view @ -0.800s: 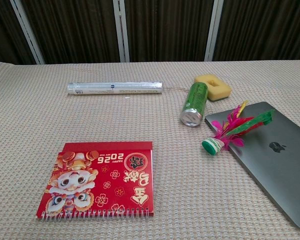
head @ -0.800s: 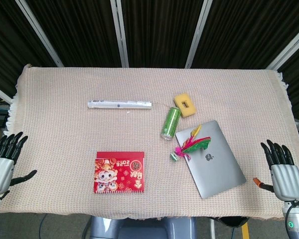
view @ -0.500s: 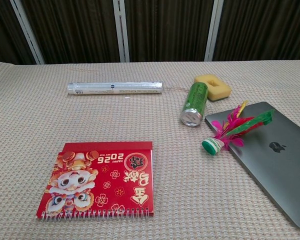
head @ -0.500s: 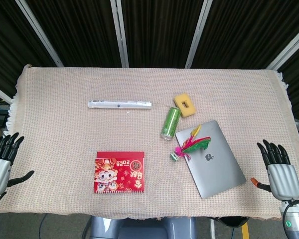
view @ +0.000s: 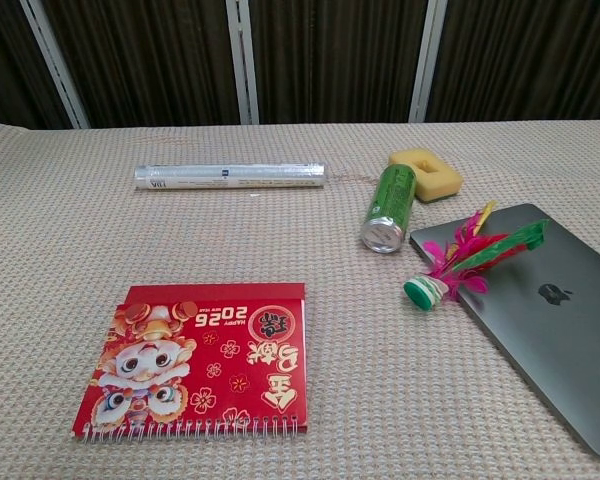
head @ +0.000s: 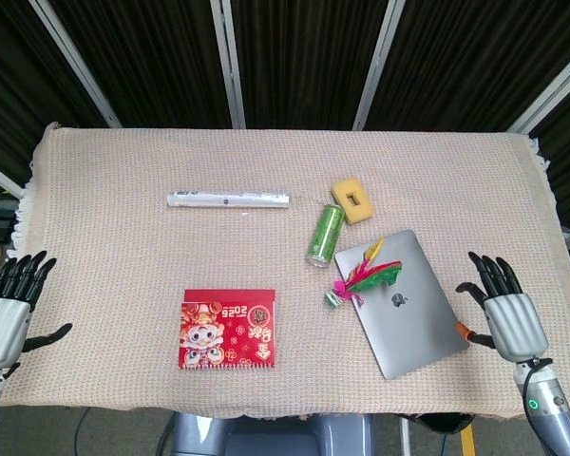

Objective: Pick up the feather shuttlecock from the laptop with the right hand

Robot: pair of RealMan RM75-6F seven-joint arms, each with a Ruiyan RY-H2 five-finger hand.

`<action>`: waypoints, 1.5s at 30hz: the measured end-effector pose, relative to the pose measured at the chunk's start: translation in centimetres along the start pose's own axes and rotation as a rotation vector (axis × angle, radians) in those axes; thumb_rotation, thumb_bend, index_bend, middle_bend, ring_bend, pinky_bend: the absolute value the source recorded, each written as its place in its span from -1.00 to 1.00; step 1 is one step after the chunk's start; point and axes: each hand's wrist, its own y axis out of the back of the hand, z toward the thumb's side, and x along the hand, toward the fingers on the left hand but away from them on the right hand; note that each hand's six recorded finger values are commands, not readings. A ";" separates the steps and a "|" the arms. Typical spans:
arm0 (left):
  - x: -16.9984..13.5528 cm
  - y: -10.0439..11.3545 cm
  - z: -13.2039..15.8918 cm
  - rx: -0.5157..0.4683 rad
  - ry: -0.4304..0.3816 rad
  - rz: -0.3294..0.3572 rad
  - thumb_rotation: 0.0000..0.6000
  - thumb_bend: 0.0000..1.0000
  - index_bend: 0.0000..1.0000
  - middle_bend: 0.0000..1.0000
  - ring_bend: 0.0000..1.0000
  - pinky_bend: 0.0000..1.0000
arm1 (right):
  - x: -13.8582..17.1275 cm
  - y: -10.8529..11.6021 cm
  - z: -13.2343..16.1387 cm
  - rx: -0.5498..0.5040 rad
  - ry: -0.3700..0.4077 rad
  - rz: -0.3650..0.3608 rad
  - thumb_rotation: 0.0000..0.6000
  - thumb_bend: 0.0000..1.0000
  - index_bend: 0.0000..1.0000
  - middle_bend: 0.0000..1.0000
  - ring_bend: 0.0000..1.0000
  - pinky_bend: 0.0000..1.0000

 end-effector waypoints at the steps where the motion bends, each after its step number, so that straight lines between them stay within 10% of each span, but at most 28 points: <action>1: 0.1 -0.1 0.1 0.006 0.000 -0.002 0.85 -0.89 -1.00 -1.00 -1.00 -1.00 | -0.5 -0.3 0.0 0.003 0.016 0.007 1.00 -0.74 -0.26 -1.00 -1.00 -1.00; 16: 2.1 -1.9 0.7 0.049 0.005 -0.022 0.85 -0.87 -1.00 -1.00 -1.00 -1.00 | -7.3 -6.2 3.0 0.039 0.138 0.184 1.00 -0.74 -0.35 -1.00 -1.00 -1.00; 31: 3.5 -2.8 -0.6 0.059 0.067 -0.054 0.85 -0.87 -1.00 -1.00 -1.00 -1.00 | -11.3 -7.8 5.2 0.110 0.169 0.215 1.00 -0.74 -0.32 -1.00 -1.00 -1.00; 45: 4.1 -3.5 -1.8 0.074 0.122 -0.079 0.85 -0.87 -1.00 -1.00 -1.00 -1.00 | -14.4 -9.6 5.4 0.156 0.172 0.231 1.00 -0.49 0.18 -0.99 -1.00 -1.00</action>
